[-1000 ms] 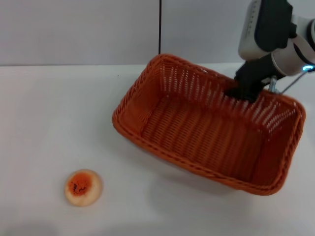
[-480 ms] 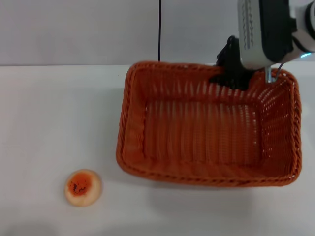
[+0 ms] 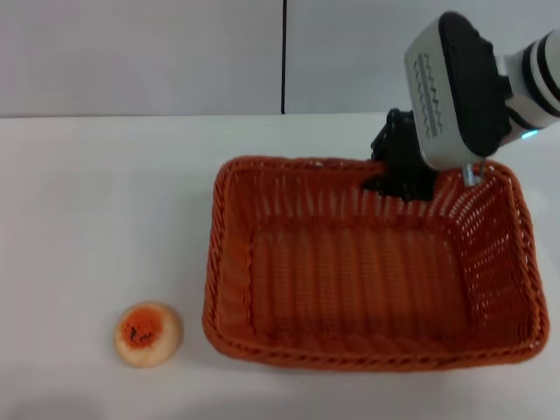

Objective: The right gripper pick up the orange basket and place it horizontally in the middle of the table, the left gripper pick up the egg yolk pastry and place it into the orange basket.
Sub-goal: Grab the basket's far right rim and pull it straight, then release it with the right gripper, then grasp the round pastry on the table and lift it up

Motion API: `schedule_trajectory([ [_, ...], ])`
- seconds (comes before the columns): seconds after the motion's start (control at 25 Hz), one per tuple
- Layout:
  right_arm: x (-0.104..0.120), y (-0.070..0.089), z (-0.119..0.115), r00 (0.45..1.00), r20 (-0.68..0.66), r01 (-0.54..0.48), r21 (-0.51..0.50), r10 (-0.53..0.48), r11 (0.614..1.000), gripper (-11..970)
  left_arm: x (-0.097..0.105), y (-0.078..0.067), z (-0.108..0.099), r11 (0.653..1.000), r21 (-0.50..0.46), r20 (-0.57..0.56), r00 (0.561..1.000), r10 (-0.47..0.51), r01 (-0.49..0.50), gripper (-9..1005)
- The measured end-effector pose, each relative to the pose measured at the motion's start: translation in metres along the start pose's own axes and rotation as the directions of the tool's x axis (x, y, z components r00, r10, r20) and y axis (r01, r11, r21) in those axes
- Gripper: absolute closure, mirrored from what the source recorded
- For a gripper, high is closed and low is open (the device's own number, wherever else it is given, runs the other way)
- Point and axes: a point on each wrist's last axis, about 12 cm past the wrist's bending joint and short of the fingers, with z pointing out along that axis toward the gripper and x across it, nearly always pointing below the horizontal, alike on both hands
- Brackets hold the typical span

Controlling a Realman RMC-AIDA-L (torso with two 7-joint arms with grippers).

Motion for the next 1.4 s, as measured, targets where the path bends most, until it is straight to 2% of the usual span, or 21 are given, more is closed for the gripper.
schedule_trajectory([
  [0.32,-0.006,0.010,-0.004,0.999,0.012,0.041,-0.049,-0.040,0.998,790,0.000,-0.002,0.000,1.000,0.014,0.000,1.000,-0.002,0.002,217],
  [0.44,-0.009,0.011,-0.003,0.999,0.010,0.054,-0.037,-0.053,0.998,790,0.000,-0.003,-0.001,1.000,0.020,-0.006,1.000,-0.004,0.004,217],
  [0.56,-0.009,0.011,-0.004,0.999,0.014,0.041,-0.027,-0.041,0.999,789,0.001,-0.003,-0.003,1.000,0.025,-0.012,1.000,-0.004,0.005,217],
  [0.76,-0.010,0.010,-0.005,0.999,0.018,-0.035,-0.011,0.035,0.999,787,0.001,-0.002,-0.006,1.000,0.022,-0.024,1.000,-0.001,0.002,217],
  [0.96,-0.010,0.016,-0.014,0.998,0.048,-0.046,0.033,0.045,0.998,577,0.000,-0.001,-0.006,0.999,0.035,-0.029,1.000,0.003,-0.002,217],
  [1.0,-0.012,0.017,-0.019,0.996,0.074,-0.054,0.046,0.051,0.998,501,0.000,-0.001,-0.006,0.999,0.046,-0.032,0.999,0.001,0.001,217],
  [1.08,-0.014,0.020,-0.030,0.989,0.133,-0.078,0.077,0.067,0.994,348,0.000,0.000,-0.004,0.996,0.091,-0.045,0.999,-0.011,0.015,217],
  [1.2,-0.012,0.026,-0.054,0.967,0.233,-0.140,0.140,0.105,0.980,348,-0.003,0.007,0.004,0.973,0.214,-0.097,0.993,-0.061,0.081,217],
  [1.28,-0.005,0.033,-0.073,0.936,0.323,-0.208,0.180,0.142,0.962,348,-0.007,0.013,0.013,0.943,0.303,-0.149,0.984,-0.095,0.137,217],
  [1.4,0.009,0.052,-0.109,0.826,0.531,-0.353,0.229,0.188,0.907,348,-0.017,0.022,0.030,0.877,0.442,-0.246,0.965,-0.087,0.191,217],
])
